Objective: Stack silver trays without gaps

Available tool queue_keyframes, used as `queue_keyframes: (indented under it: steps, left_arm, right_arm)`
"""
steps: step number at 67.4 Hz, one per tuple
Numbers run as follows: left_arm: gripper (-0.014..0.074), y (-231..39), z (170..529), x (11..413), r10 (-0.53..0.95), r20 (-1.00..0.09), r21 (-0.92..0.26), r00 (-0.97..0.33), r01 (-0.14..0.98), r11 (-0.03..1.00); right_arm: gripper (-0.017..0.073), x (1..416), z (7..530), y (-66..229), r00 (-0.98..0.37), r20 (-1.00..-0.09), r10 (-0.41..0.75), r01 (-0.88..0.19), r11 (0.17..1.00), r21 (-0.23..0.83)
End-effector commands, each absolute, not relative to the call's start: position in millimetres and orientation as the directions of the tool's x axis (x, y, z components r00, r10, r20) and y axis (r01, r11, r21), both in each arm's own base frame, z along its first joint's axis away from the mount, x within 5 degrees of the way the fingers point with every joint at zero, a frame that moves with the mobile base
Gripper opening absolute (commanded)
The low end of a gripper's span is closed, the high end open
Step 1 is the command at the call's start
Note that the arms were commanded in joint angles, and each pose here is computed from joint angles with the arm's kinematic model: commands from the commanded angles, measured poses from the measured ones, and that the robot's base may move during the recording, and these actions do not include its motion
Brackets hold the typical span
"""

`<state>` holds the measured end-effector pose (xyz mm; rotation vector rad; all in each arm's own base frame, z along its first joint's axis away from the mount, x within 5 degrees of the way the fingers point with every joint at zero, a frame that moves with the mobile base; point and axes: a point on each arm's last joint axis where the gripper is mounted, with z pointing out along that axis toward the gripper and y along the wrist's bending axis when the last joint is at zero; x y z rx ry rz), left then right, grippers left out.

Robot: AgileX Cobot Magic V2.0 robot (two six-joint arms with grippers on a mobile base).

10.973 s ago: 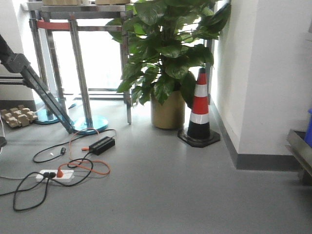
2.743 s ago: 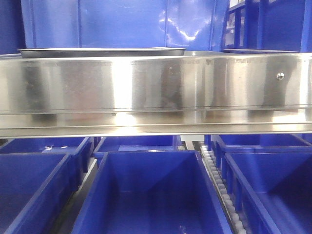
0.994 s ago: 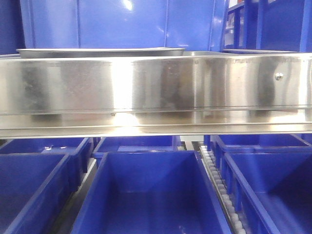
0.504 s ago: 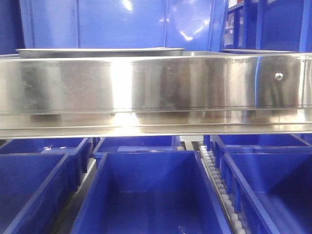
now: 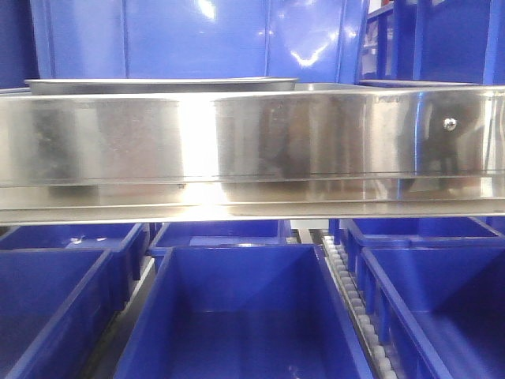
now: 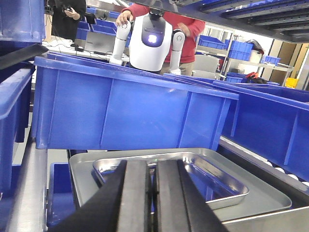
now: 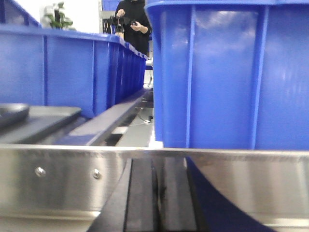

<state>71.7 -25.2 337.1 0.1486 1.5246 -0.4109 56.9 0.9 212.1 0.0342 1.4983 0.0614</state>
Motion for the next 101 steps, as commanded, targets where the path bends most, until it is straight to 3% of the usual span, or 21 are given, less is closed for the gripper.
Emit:
queue_keyframes:
  steps: [1, 57, 68, 75, 84, 101]
  left_arm:
    - [0.0012, -25.7, 338.1, 70.4, -0.169, -0.986, -0.155, 0.009, 0.364, 0.918]
    - [0.0012, -25.6, 337.8, 70.5, -0.168, -0.986, -0.155, 0.006, 0.362, 0.919]
    - [0.0012, -18.4, 320.2, 68.4, -0.166, -0.979, -0.192, -0.115, 0.277, 0.941]
    - [0.0012, -15.6, 295.9, 65.8, -0.254, -0.943, -0.298, -0.216, 0.208, 0.932]
    - [0.0012, -12.6, 262.0, 61.5, -0.353, -0.904, -0.392, -0.242, 0.135, 0.910]
    - [0.0012, 0.2, 233.1, 50.2, -0.202, -0.963, -0.209, -0.178, 0.021, 0.978]
  right_arm:
    - [-0.0020, 55.9, 215.3, 0.4, 0.109, -0.989, 0.100, -0.019, 0.995, 0.099]
    - [-0.0020, 56.3, 211.2, 0.7, 0.064, -0.993, 0.095, -0.017, 0.995, 0.094]
    - [-0.0020, 56.3, 211.2, 0.7, 0.064, -0.993, 0.095, -0.017, 0.995, 0.094]
    - [-0.0020, 56.3, 211.2, 0.7, 0.064, -0.993, 0.095, -0.017, 0.995, 0.094]
    - [-0.0020, 56.3, 211.2, 0.7, 0.064, -0.993, 0.095, -0.017, 0.995, 0.094]
    - [-0.0020, 56.3, 211.2, 0.7, 0.064, -0.993, 0.095, -0.017, 0.995, 0.094]
